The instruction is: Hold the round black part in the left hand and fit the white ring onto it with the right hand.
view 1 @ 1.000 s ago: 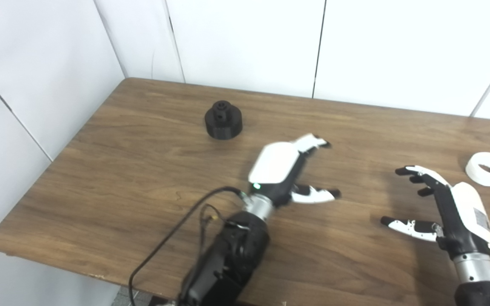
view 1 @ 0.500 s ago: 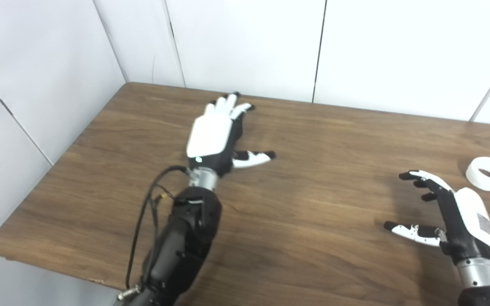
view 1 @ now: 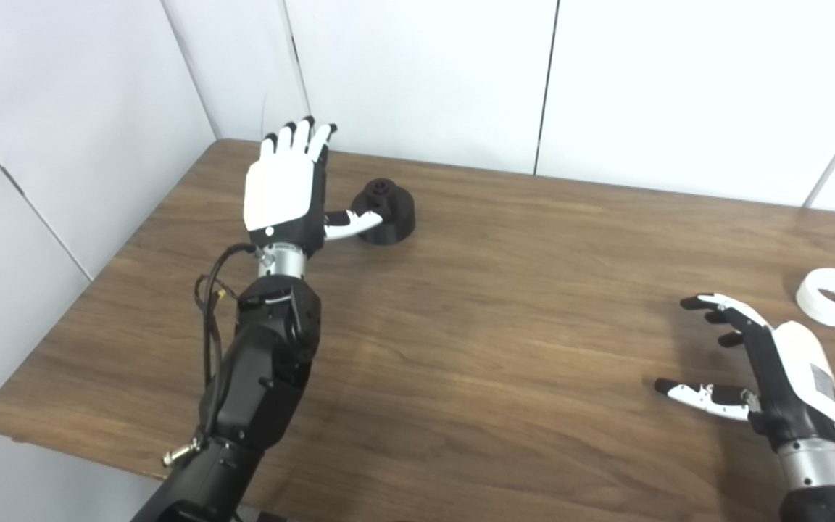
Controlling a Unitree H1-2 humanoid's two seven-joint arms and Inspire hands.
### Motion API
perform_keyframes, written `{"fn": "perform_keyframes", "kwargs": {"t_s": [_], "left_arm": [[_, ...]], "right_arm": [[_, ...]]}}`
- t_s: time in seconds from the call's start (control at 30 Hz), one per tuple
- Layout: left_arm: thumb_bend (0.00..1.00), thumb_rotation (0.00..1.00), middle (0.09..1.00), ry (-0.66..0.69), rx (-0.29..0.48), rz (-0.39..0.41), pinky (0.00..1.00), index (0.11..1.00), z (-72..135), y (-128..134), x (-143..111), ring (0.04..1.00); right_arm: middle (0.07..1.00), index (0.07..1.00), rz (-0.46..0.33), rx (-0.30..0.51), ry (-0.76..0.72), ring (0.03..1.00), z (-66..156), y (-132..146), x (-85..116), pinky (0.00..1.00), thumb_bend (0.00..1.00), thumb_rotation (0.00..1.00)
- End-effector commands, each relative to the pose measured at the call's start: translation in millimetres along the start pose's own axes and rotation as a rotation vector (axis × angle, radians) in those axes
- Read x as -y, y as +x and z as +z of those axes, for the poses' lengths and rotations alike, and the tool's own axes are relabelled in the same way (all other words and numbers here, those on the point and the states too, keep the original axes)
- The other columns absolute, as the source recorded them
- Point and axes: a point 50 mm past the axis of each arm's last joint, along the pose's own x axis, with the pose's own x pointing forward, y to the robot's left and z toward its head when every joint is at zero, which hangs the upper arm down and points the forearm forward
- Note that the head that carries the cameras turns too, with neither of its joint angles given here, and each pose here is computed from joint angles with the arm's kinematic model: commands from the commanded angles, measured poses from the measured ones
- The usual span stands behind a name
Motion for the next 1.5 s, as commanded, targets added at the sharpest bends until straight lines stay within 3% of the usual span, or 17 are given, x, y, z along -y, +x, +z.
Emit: {"fn": "perform_keyframes", "kwargs": {"t_s": [0.0,0.3,0.7,1.07,1.47], "left_arm": [[1.00,0.56,1.000,0.025,0.006,0.086,1.00,0.932,3.0,22.5,-20.1,1.000],[1.00,0.66,1.000,0.091,0.000,-0.066,1.00,0.968,-8.1,43.1,-9.9,1.000],[1.00,0.71,1.000,0.133,0.017,-0.262,1.00,0.901,-5.6,56.1,7.7,1.000],[1.00,0.69,1.000,0.153,0.016,-0.305,1.00,0.899,-2.9,59.9,26.0,1.000],[1.00,0.68,1.000,0.172,-0.006,-0.289,1.00,0.929,-3.2,60.9,34.3,1.000]], "right_arm": [[0.820,0.734,-0.067,0.075,-0.008,0.758,9.9,10.9,15.8,0.63,0.77,0.13],[0.827,0.735,-0.072,0.072,0.001,0.766,11.2,9.3,15.9,0.63,0.76,0.14],[0.857,0.745,-0.096,0.082,0.008,0.793,13.6,9.0,18.1,0.65,0.75,0.14],[0.866,0.754,-0.101,0.081,0.006,0.809,9.6,4.7,23.0,0.67,0.75,0.13],[0.866,0.752,-0.090,0.076,0.013,0.809,2.7,1.8,24.1,0.67,0.76,0.13]]}}
